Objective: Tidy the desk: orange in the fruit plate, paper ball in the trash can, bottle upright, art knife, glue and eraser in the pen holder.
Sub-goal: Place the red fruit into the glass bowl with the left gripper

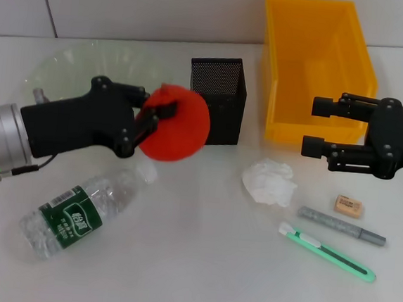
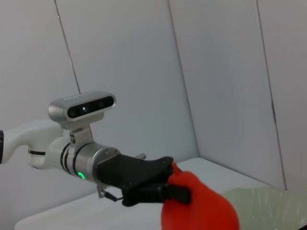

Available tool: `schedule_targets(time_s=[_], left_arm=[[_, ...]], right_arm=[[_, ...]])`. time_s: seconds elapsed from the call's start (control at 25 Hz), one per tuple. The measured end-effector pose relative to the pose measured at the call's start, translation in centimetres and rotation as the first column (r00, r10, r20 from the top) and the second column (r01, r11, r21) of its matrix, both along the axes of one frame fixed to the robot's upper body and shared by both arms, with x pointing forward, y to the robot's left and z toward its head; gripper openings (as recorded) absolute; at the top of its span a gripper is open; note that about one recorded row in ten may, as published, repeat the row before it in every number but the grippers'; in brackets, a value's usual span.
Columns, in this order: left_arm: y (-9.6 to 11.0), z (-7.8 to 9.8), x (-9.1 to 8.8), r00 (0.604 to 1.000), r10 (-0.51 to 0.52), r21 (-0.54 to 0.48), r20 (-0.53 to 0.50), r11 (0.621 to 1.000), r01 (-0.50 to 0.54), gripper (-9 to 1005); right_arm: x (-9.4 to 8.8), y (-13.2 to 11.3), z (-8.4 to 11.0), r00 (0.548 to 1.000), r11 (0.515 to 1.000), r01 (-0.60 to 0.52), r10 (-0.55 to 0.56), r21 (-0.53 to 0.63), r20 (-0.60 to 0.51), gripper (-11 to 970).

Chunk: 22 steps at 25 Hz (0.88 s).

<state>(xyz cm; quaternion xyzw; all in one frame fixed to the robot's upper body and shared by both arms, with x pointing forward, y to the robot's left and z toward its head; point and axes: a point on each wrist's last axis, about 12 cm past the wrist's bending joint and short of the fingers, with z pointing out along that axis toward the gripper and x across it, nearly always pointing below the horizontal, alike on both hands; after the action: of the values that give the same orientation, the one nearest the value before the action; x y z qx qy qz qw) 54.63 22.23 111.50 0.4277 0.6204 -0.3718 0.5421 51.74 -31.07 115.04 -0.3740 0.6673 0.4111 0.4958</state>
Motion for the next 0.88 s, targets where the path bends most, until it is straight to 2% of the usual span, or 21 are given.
schedule_targets(time_s=[0.08,0.24,0.28,0.88], left_arm=[[-0.3,0.5,1.1,0.998,0.042,-0.001,0.049,0.999,-0.042,59],[-0.4,0.6,1.8,0.996,0.072,0.008,0.057,0.997,-0.073,59],[-0.3,0.6,2.3,0.992,0.106,0.019,0.07,0.994,-0.108,59],[0.4,-0.6,4.4,0.949,0.273,0.034,0.16,0.959,-0.282,60]], right_arm=[[0.0,0.0,0.0,1.0,1.0,-0.002,0.002,0.0,0.0,790],[0.0,0.0,0.0,1.0,1.0,-0.003,0.003,0.0,0.0,790],[0.0,0.0,0.0,1.0,1.0,-0.004,0.004,0.001,0.001,790],[-0.2,-0.2,0.0,1.0,1.0,-0.002,0.002,0.005,0.008,790]])
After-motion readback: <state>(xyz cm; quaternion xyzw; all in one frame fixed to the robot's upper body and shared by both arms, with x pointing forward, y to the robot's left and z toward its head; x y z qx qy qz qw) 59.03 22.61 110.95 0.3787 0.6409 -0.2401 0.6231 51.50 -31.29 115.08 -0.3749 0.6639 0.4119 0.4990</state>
